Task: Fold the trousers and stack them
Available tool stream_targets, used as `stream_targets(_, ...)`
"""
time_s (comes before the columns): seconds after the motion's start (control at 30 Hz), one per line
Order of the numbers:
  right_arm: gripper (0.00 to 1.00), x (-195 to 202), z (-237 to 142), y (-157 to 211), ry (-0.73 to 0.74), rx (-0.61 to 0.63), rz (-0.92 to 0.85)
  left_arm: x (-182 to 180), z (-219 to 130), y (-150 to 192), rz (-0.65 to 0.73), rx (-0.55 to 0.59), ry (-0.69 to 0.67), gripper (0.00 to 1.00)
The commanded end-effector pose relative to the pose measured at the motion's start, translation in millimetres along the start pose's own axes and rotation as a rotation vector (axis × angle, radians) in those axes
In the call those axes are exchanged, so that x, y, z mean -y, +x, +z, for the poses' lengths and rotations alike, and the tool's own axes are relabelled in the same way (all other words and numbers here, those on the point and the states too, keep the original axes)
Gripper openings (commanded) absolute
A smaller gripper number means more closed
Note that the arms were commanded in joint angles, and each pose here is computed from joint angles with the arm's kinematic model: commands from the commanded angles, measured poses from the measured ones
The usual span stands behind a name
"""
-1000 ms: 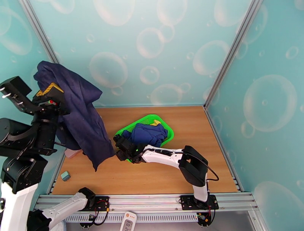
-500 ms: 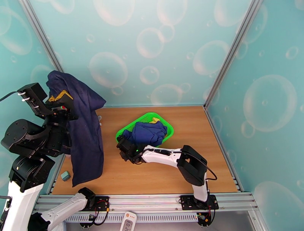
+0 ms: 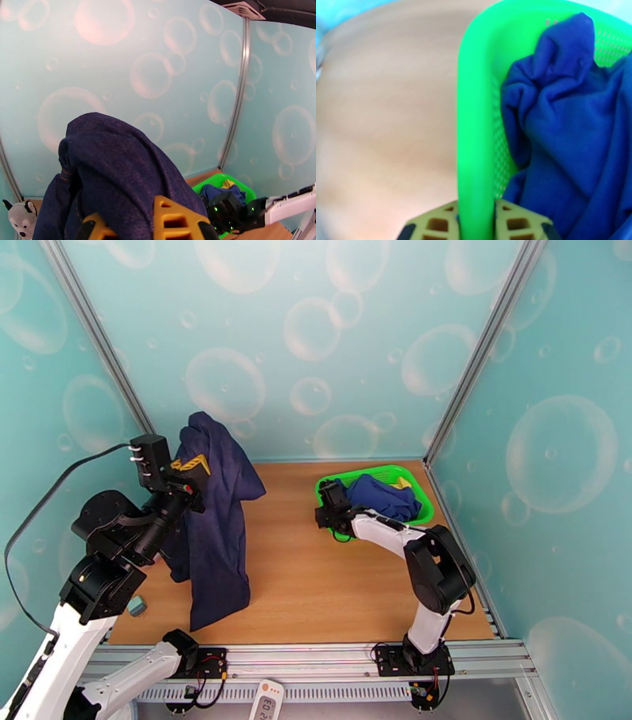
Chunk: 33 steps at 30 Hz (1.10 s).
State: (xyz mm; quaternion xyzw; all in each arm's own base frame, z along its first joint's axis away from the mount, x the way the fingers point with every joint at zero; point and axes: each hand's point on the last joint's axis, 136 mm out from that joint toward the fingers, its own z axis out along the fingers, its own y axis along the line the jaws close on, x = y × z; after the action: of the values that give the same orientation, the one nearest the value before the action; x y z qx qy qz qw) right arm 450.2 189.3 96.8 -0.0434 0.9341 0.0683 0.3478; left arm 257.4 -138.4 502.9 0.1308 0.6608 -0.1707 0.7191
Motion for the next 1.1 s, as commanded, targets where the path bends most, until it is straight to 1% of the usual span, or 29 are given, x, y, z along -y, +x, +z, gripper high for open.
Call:
stream_targets(0.0, 0.12, 0.4, 11.9, -47.2, -0.057, 0.102, 0.055, 19.9, -9.2, -22.1, 0.031, 0.097, 0.089, 0.00)
stream_targets(0.13, 0.12, 23.4, 34.7, -70.9, -0.019, 0.116, 0.049, 31.0, -9.5, -16.7, 0.048, 0.088, 0.115, 0.00)
stream_targets(0.2, 0.12, 37.1, 44.1, -77.1, 0.016, 0.114, 0.059, 36.0, -10.0, -14.9, 0.052, 0.080, 0.131, 0.00)
stream_targets(0.3, 0.12, 56.3, 53.9, -89.3, 0.018, 0.120, 0.095, 38.8, -7.6, -8.0, 0.064, 0.057, 0.136, 0.00)
stream_targets(0.57, 0.13, 88.8, 67.2, -99.5, 0.058, 0.110, 0.078, 42.6, -0.5, 6.3, 0.089, 0.024, 0.138, 0.00)
stream_targets(0.7, 0.13, 100.6, 68.0, -103.0, 0.106, 0.113, 0.041, 50.0, 6.9, 4.0, 0.104, 0.021, 0.156, 0.00)
stream_targets(0.8, 0.15, 97.9, 66.0, -106.1, 0.074, 0.115, 0.038, 52.4, 15.8, -0.6, 0.124, 0.024, 0.145, 0.00)
stream_targets(0.83, 0.20, 94.9, 63.5, -108.9, 0.060, 0.122, 0.035, 49.7, 20.1, -3.1, 0.130, 0.025, 0.120, 0.00)
stream_targets(0.9, 0.47, 86.1, 52.9, -117.1, 0.026, 0.149, 0.021, 43.8, 37.1, -0.5, 0.148, 0.000, 0.056, 0.00)
stream_targets(0.93, 0.55, 83.7, 44.5, -122.2, 0.016, 0.169, 0.024, 43.3, 46.5, 3.2, 0.161, -0.021, 0.037, 0.00)
stream_targets(0.97, 0.63, 81.2, 31.7, -130.0, 0.004, 0.203, 0.035, 45.5, 59.5, 11.9, 0.177, -0.059, 0.027, 0.00)
stream_targets(1.0, 0.68, 80.1, 20.7, -134.7, -0.008, 0.230, 0.050, 48.5, 70.4, 22.6, 0.192, -0.097, 0.027, 0.00)
stream_targets(1.03, 0.73, 79.2, 1.2, -143.1, -0.025, 0.270, 0.074, 53.8, 84.1, 37.2, 0.201, -0.141, 0.034, 0.00)
stream_targets(1.07, 0.93, 81.1, -17.0, -147.8, -0.037, 0.298, 0.104, 59.9, 96.7, 54.4, 0.206, -0.183, 0.048, 0.00)
